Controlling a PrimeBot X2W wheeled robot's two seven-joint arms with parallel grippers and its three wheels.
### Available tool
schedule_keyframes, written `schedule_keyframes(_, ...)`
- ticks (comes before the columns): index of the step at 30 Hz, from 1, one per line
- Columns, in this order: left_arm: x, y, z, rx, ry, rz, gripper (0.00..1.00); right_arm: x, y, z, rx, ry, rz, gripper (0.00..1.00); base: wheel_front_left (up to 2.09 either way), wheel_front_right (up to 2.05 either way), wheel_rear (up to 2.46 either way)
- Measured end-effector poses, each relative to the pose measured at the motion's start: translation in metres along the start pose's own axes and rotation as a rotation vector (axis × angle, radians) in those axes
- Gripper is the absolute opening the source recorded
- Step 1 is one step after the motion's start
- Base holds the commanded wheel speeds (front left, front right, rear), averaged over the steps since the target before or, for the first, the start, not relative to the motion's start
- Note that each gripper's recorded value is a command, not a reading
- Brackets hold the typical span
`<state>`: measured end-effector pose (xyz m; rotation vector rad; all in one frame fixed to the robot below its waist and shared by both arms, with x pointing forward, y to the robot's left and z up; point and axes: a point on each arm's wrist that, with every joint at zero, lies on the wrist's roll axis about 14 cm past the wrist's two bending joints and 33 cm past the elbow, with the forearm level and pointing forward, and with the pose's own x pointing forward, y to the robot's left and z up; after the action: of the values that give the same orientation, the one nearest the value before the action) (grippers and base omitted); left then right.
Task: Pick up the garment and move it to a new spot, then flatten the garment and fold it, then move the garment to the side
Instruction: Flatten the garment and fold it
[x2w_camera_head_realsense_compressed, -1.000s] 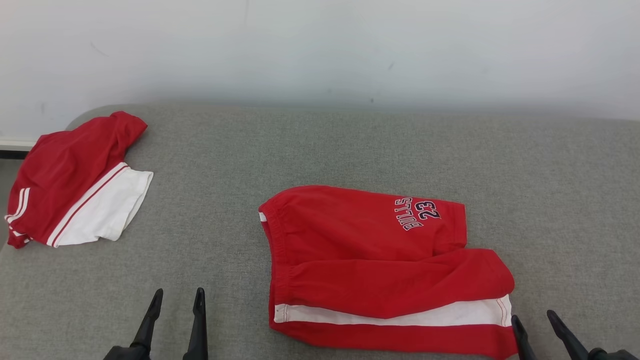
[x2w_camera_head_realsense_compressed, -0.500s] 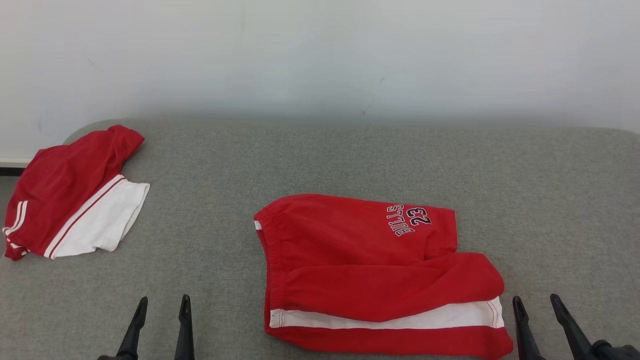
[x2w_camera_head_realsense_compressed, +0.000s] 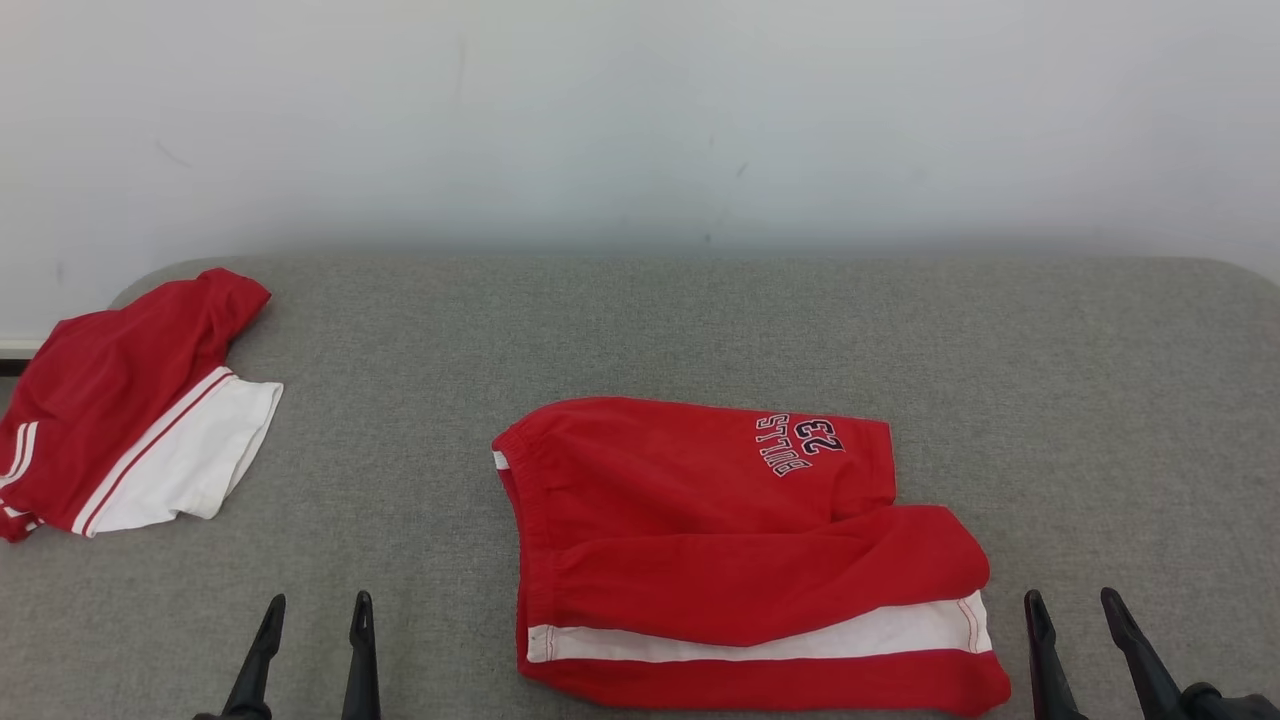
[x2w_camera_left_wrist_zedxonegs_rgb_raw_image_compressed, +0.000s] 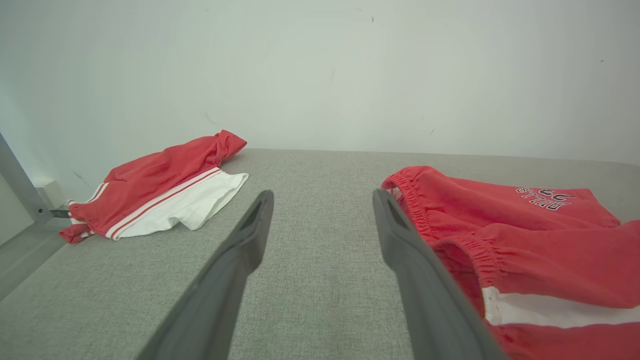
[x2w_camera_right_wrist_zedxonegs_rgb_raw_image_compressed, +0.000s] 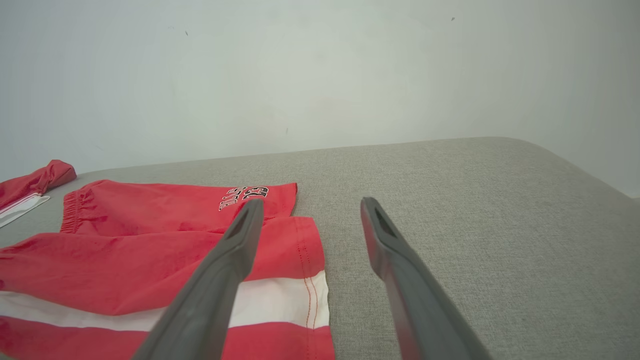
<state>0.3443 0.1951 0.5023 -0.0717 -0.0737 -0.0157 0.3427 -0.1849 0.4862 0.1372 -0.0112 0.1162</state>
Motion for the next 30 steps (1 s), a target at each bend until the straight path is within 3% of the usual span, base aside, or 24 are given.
schedule_keyframes(6,0.001,-0.003,-0.001,0.062,0.007,-0.029,1.00,-0.001,-0.003,-0.001,-0.003,0.005,-0.009,1.00,0.00,0.00,0.00)
schedule_keyframes(17,0.000,-0.005,-0.001,0.060,0.009,-0.037,1.00,-0.004,-0.006,-0.014,-0.026,0.050,-0.008,1.00,0.00,0.00,0.00)
schedule_keyframes(25,-0.006,-0.059,-0.030,0.043,0.100,-0.232,1.00,0.004,-0.013,-0.037,-0.068,0.164,0.015,1.00,0.00,0.00,0.00)
schedule_keyframes(30,-0.005,-0.077,-0.051,0.039,0.171,-0.314,1.00,0.013,-0.016,-0.055,-0.070,0.236,0.024,1.00,0.00,0.00,0.00)
